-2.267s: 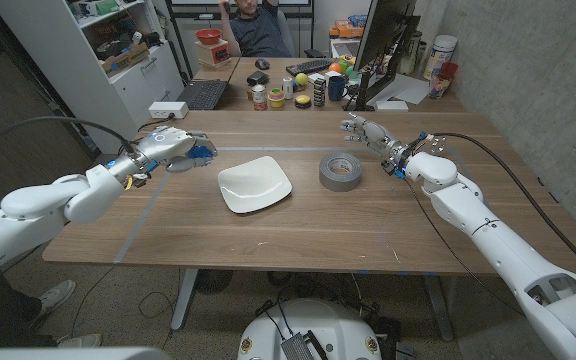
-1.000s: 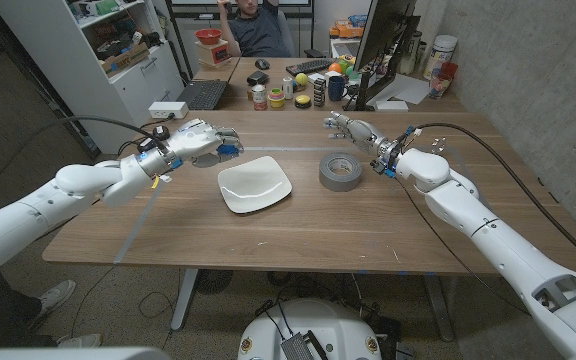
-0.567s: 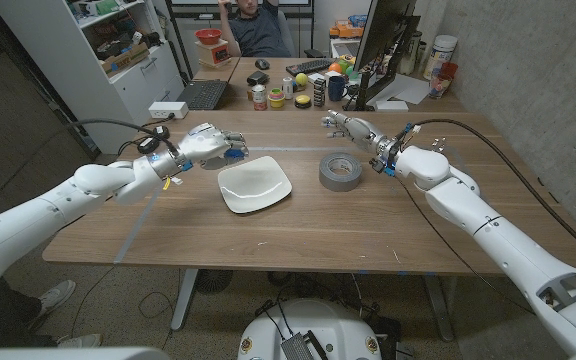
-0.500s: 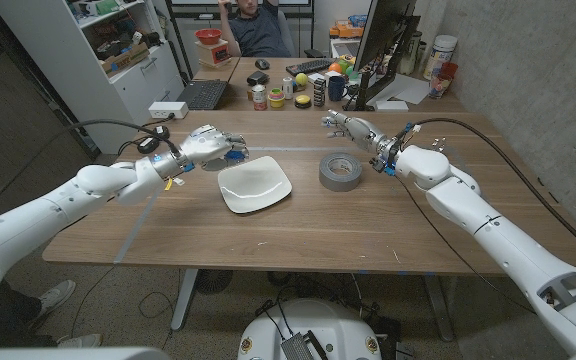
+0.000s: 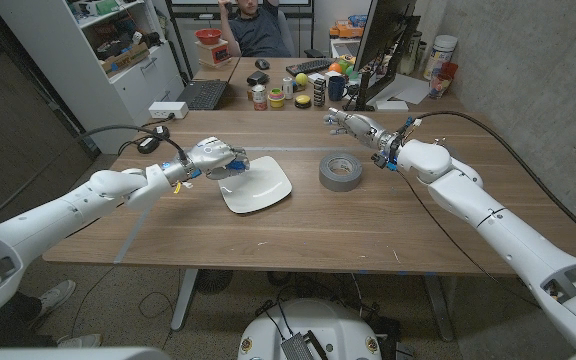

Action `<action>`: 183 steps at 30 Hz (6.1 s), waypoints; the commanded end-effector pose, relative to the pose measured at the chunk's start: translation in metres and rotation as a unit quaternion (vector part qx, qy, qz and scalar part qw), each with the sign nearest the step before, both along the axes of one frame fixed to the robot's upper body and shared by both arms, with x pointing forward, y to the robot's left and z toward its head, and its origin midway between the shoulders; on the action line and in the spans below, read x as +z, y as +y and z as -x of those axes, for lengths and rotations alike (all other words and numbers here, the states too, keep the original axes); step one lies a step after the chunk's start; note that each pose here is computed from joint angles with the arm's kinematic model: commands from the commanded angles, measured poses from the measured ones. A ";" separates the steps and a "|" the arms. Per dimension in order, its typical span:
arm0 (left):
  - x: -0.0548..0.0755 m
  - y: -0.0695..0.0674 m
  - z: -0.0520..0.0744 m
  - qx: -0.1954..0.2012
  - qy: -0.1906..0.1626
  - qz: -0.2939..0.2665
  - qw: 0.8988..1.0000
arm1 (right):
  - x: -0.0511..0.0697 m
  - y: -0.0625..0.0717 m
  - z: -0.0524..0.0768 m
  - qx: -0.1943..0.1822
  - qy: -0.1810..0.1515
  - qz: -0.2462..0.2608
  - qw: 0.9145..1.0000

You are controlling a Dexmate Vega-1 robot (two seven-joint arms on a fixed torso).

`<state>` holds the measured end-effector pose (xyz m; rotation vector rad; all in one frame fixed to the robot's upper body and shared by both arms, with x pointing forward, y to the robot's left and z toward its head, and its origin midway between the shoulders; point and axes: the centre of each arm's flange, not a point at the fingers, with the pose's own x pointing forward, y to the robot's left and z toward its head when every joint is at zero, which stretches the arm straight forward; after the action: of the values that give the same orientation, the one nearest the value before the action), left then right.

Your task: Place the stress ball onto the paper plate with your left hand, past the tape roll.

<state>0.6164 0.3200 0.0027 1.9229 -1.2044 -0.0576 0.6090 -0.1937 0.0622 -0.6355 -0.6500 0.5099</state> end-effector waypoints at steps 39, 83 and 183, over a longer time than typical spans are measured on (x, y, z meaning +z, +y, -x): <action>-0.026 -0.006 -0.033 0.034 0.115 0.027 0.992 | 0.009 -0.004 -0.007 -0.009 -0.001 0.020 1.000; 0.000 0.005 -0.013 0.029 0.083 0.055 0.995 | 0.012 0.000 -0.007 -0.003 0.001 0.027 1.000; 0.088 0.017 0.108 -0.062 -0.035 0.087 0.994 | 0.007 -0.007 -0.010 -0.025 0.007 0.016 1.000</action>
<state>0.5216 0.3392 0.0854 1.7126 -1.2789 0.0359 0.6179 -0.2019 0.0708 -0.6786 -0.6105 0.4802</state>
